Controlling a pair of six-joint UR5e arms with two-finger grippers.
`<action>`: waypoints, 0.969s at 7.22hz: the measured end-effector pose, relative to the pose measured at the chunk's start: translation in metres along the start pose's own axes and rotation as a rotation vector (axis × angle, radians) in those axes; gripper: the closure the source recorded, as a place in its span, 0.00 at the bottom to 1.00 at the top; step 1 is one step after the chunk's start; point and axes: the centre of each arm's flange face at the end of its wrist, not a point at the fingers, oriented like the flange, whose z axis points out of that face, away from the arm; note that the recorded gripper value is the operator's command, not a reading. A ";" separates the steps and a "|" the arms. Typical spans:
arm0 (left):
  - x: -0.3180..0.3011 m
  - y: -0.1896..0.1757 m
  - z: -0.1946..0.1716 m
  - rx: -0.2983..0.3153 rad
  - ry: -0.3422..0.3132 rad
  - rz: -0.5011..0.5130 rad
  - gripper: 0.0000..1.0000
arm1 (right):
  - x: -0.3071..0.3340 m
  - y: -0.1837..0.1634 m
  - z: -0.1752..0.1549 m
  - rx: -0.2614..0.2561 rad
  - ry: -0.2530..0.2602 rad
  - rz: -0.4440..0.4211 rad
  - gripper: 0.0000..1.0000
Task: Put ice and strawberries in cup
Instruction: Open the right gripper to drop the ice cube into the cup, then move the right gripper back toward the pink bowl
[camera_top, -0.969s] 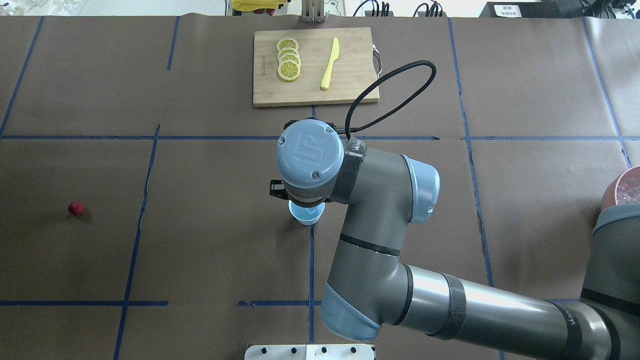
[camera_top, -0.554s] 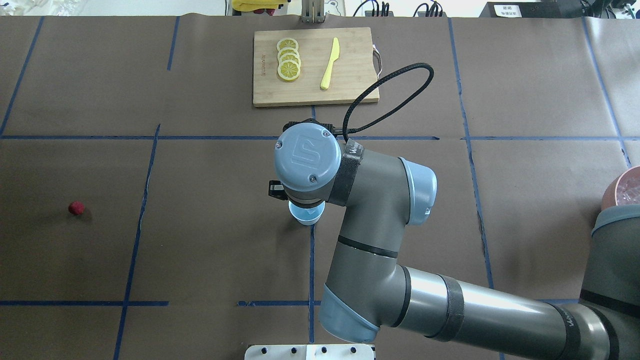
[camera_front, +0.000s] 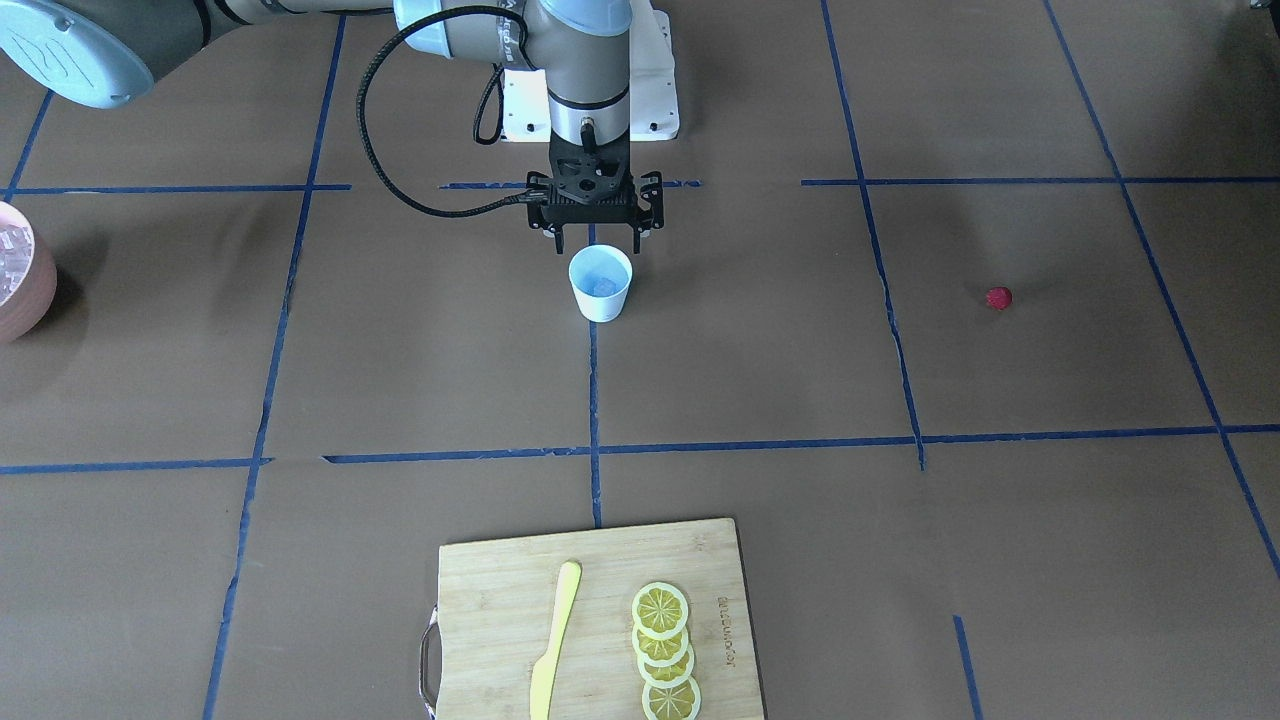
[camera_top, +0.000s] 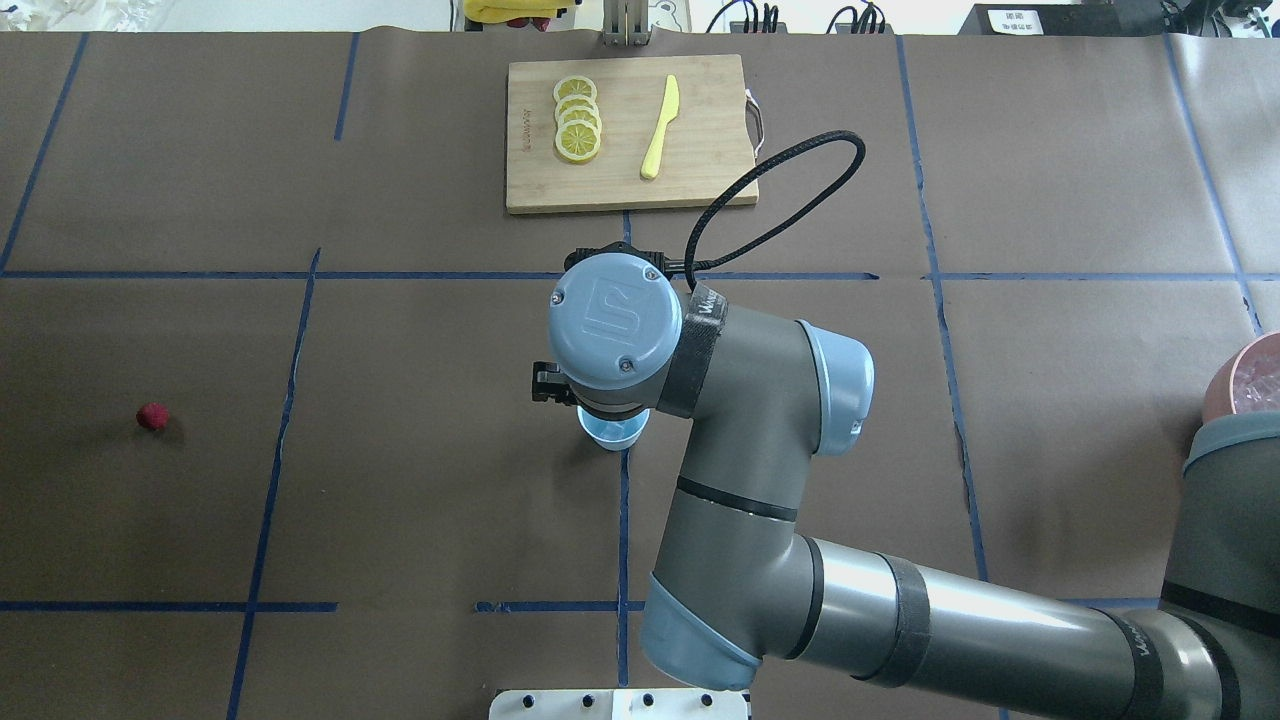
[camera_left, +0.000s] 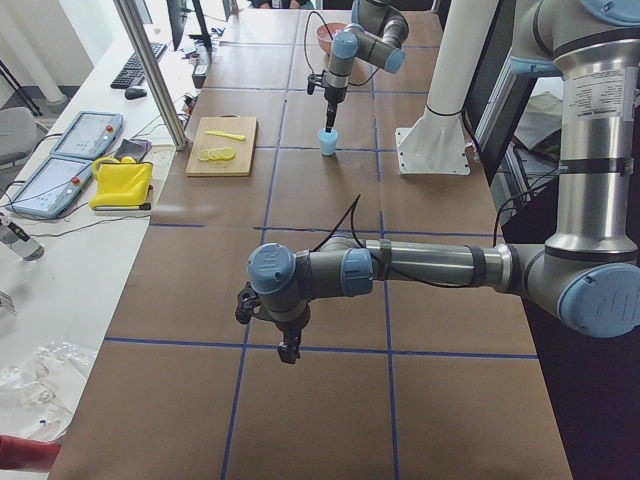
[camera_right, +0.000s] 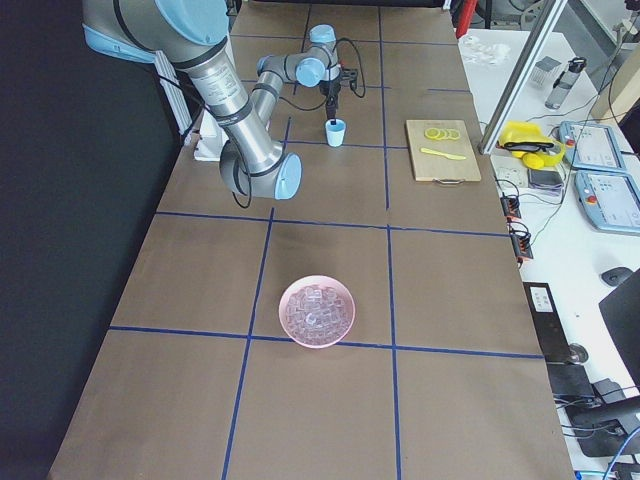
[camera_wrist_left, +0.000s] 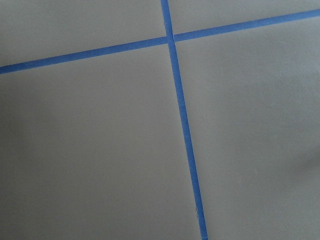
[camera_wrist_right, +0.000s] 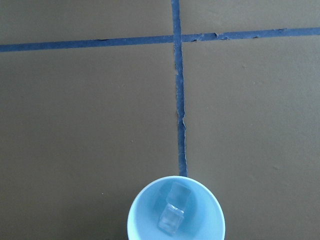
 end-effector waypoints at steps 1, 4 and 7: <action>0.000 0.000 0.000 0.000 0.000 0.000 0.00 | 0.021 -0.016 0.000 -0.013 0.007 -0.022 0.01; 0.000 0.000 0.000 0.001 0.000 0.002 0.00 | 0.168 -0.076 -0.021 -0.070 0.001 -0.213 0.01; 0.001 0.000 -0.001 0.002 -0.001 0.003 0.00 | 0.369 -0.092 -0.060 -0.124 0.024 -0.419 0.01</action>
